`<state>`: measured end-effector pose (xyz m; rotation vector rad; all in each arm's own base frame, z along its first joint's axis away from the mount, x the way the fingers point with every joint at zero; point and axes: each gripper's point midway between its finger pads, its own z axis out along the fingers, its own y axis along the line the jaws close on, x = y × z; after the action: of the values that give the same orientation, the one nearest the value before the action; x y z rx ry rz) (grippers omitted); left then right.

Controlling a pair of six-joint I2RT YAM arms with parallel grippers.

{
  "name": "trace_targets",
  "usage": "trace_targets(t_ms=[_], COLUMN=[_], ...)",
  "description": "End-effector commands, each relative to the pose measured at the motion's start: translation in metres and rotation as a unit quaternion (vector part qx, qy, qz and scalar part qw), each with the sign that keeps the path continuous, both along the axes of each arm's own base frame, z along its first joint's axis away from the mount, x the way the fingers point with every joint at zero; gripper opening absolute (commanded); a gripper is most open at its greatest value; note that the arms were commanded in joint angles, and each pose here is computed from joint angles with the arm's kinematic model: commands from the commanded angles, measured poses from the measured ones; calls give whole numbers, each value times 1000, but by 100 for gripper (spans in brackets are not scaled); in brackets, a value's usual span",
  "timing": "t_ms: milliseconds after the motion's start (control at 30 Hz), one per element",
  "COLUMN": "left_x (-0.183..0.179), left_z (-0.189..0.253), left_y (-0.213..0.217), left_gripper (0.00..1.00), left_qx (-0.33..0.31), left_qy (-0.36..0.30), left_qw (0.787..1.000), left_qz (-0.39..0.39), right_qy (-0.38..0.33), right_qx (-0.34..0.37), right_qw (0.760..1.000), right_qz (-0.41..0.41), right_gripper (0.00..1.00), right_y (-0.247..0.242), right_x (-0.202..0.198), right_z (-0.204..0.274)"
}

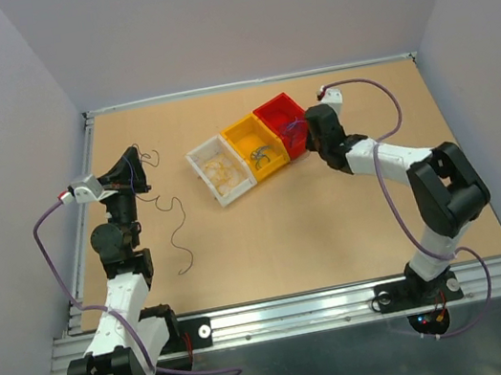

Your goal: Untangle the cables

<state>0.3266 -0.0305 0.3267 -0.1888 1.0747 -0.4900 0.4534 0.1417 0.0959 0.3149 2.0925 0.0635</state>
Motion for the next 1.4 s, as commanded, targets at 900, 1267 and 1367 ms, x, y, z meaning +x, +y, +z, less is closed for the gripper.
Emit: trace_targets(t_ms=[900, 1267, 1367], left_x=[-8, -7, -5], left_z=[26, 25, 23], left_y=[-6, -8, -8], left_gripper=[0, 0, 0], left_qx=[21, 23, 26], left_qy=[-48, -47, -44], left_qw=[999, 999, 999], left_qz=[-2, -4, -3], right_qy=[-55, 77, 70], right_qx=[-184, -169, -135], right_qw=[974, 950, 956], right_qz=[124, 251, 252], right_gripper=[0, 2, 7], right_y=[135, 190, 191], right_x=[24, 27, 22], right_z=[25, -56, -38])
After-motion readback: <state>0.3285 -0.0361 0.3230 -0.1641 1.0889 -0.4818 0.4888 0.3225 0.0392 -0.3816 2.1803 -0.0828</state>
